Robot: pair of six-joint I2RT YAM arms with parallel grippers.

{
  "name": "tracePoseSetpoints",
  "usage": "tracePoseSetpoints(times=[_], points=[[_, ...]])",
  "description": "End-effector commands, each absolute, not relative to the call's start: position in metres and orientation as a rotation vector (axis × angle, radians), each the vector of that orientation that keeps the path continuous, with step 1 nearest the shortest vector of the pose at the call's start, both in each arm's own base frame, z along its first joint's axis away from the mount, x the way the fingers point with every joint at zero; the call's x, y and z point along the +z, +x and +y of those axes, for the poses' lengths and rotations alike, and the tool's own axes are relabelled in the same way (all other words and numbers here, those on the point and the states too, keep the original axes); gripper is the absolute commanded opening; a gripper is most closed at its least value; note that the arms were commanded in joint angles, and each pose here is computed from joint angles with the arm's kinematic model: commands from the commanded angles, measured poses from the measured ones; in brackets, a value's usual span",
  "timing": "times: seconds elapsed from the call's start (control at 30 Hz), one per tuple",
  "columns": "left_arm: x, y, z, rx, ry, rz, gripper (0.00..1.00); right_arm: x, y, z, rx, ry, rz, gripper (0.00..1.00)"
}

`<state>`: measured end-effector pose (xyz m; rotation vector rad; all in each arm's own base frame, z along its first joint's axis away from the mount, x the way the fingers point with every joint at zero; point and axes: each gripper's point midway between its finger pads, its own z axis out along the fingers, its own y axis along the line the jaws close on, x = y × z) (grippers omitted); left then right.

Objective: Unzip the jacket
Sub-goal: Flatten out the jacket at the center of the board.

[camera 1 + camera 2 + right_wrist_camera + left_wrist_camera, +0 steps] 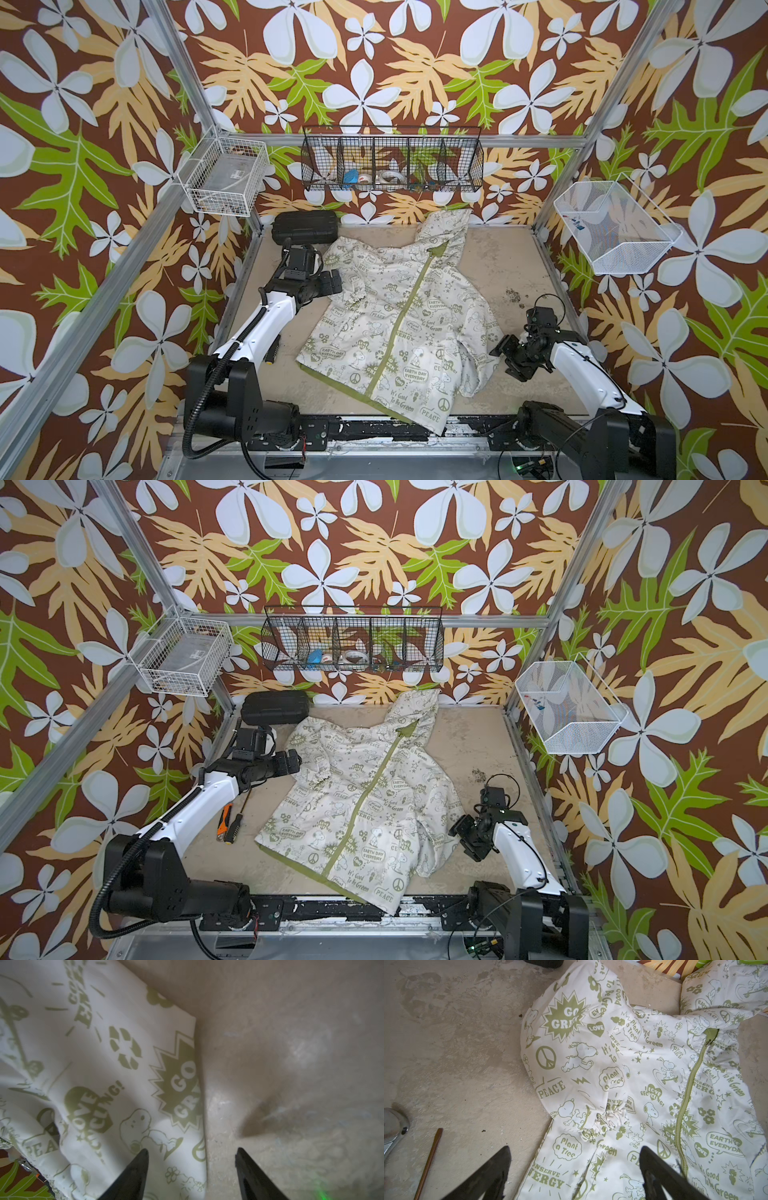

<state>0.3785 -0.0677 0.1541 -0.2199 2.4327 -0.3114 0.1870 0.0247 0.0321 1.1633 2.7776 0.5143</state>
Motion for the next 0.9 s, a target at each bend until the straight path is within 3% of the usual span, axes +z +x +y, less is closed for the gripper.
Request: tracePoseSetpoints(times=[0.0,0.07,0.13,0.17,0.4,0.5,0.57,0.6,0.73,0.87], points=[[0.153,0.377,-0.070,-0.320,-0.213,2.435,0.97,0.035,0.220,0.013,0.470,1.083,2.697,0.47],[0.150,0.376,-0.068,-0.312,-0.211,2.442,0.97,0.038,0.230,0.002,0.387,1.044,2.711,0.22],[0.147,0.375,-0.068,-0.308,-0.212,2.446,0.97,0.047,0.237,-0.009,0.287,0.985,2.732,0.04],[0.145,0.375,-0.069,-0.311,-0.209,2.448,0.96,0.055,0.239,-0.020,0.195,0.962,2.734,0.00],[0.147,0.374,-0.070,-0.308,-0.174,2.450,0.93,0.169,0.290,-0.061,-0.171,0.720,2.560,0.00],[0.146,0.372,-0.068,-0.295,-0.170,2.445,0.93,0.163,0.330,-0.044,-0.203,0.588,2.665,0.00],[0.144,0.372,-0.067,-0.294,-0.176,2.445,0.92,0.147,0.352,-0.022,-0.047,0.572,2.753,0.00],[0.144,0.373,-0.068,-0.300,-0.179,2.446,0.92,0.142,0.356,-0.012,0.027,0.574,2.783,0.02],[0.150,0.376,-0.069,-0.312,-0.192,2.435,0.92,0.153,0.338,0.002,0.172,0.594,2.731,0.58],[0.151,0.375,-0.069,-0.319,-0.205,2.417,0.93,0.135,0.284,0.012,0.332,0.651,2.786,0.68]])
